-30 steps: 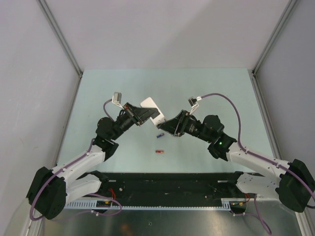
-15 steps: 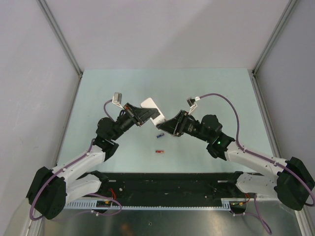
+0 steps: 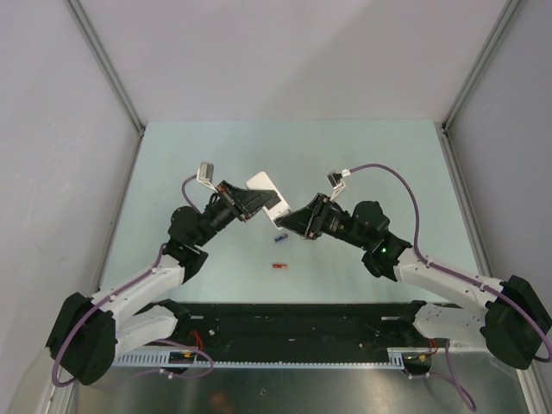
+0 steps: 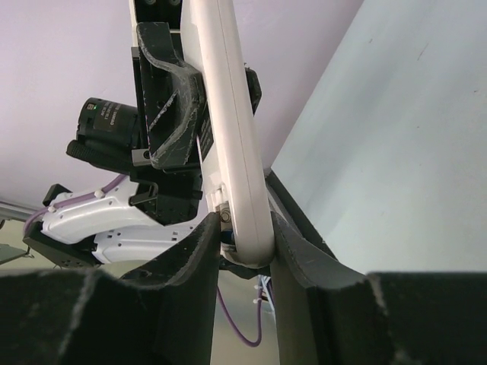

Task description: Load the batteries into the remote control

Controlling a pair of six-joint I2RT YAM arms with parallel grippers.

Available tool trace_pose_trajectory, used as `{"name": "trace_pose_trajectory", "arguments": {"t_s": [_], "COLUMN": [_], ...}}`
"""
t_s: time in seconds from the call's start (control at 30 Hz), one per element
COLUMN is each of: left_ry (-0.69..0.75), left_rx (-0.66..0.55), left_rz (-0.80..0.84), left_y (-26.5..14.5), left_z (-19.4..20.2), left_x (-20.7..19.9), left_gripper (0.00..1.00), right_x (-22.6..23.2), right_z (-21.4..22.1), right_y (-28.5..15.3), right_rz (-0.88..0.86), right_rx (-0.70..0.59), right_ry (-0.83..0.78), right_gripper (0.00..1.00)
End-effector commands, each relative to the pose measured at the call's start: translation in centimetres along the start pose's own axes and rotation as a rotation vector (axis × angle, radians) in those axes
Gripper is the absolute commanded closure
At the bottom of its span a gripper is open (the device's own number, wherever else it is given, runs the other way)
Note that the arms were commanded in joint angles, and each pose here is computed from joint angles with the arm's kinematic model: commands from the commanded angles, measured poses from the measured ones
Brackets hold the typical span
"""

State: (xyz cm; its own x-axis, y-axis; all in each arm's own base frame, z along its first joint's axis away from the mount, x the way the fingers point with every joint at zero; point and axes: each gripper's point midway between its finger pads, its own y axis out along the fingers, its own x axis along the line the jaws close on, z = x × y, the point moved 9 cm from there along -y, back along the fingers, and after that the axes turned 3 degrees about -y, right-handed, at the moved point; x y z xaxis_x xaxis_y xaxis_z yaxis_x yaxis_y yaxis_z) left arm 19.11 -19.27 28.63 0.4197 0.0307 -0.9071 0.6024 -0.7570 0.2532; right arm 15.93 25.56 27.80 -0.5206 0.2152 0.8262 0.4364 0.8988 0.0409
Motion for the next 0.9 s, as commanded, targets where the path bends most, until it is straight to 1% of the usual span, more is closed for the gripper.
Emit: {"name": "trace_pose_trajectory", "arguments": {"t_s": [0.0, 0.13, 0.17, 0.2, 0.3, 0.37, 0.43, 0.53, 0.57, 0.6, 0.63, 0.7, 0.73, 0.77, 0.8, 0.87], "left_ry": [0.017, 0.02, 0.021, 0.022, 0.021, 0.019, 0.016, 0.013, 0.023, 0.029, 0.029, 0.032, 0.036, 0.046, 0.05, 0.033], "left_rx": [-0.028, -0.029, -0.028, -0.027, -0.022, -0.018, -0.015, -0.015, -0.012, -0.013, -0.012, -0.006, 0.002, 0.025, 0.046, 0.088], "left_rz": [0.093, 0.1, 0.099, 0.101, 0.089, 0.075, 0.061, 0.044, 0.045, 0.043, 0.037, 0.033, 0.03, 0.031, 0.031, 0.02], "left_y": [-0.2, -0.2, -0.2, -0.2, -0.3, -0.4, -0.5, -0.6, -0.7, -0.7, -0.9, -1.0, -1.2, -1.3, -1.5, -1.9], "left_z": [-0.3, -0.4, -0.4, -0.4, -0.2, 0.0, 0.1, 0.3, 0.3, 0.3, 0.4, 0.4, 0.4, 0.4, 0.6, 0.7], "left_x": [-2.1, -2.3, -2.3, -2.3, -1.9, -1.3, -0.9, -0.3, -0.3, -0.2, 0.1, 0.3, 0.5, 0.6, 0.8, 1.4], "left_gripper": [1.0, 1.0, 1.0, 1.0, 1.0, 1.0, 1.0, 1.0, 1.0, 1.0, 1.0, 1.0, 1.0, 1.0, 1.0, 1.0], "right_x": [-0.2, -0.3, -0.2, 0.1, 1.1, 1.6, 2.6, 4.0, 4.2, 4.3, 3.7, 3.7, 2.7, 2.0, 1.3, -1.1], "right_z": [0.0, 0.1, 0.1, -0.1, -1.0, -1.9, -2.7, -4.0, -4.6, -4.8, -4.6, -5.5, -5.0, -5.0, -4.9, -4.0], "right_y": [-0.1, -0.2, -0.2, -0.3, -0.8, -1.1, -1.7, -2.9, -3.3, -3.7, -4.2, -5.2, -5.8, -6.1, -6.3, -6.6], "right_rz": [0.01, 0.02, 0.014, 0.0, -0.037, -0.039, -0.053, -0.065, -0.041, -0.026, 0.038, 0.117, 0.192, 0.257, 0.303, 0.449], "right_rx": [0.006, 0.015, 0.016, 0.011, -0.032, -0.057, -0.081, -0.115, -0.122, -0.127, -0.104, -0.144, -0.114, -0.113, -0.094, -0.033], "right_ry": [-0.025, -0.026, -0.024, -0.024, -0.017, -0.022, -0.042, -0.086, -0.095, -0.14, -0.145, -0.235, -0.241, -0.254, -0.299, -0.301], "right_gripper": [0.67, 0.67, 0.65, 0.51, 0.3, 0.27, 0.21, 0.19, 0.19, 0.19, 0.19, 0.21, 0.21, 0.22, 0.23, 0.25]}}
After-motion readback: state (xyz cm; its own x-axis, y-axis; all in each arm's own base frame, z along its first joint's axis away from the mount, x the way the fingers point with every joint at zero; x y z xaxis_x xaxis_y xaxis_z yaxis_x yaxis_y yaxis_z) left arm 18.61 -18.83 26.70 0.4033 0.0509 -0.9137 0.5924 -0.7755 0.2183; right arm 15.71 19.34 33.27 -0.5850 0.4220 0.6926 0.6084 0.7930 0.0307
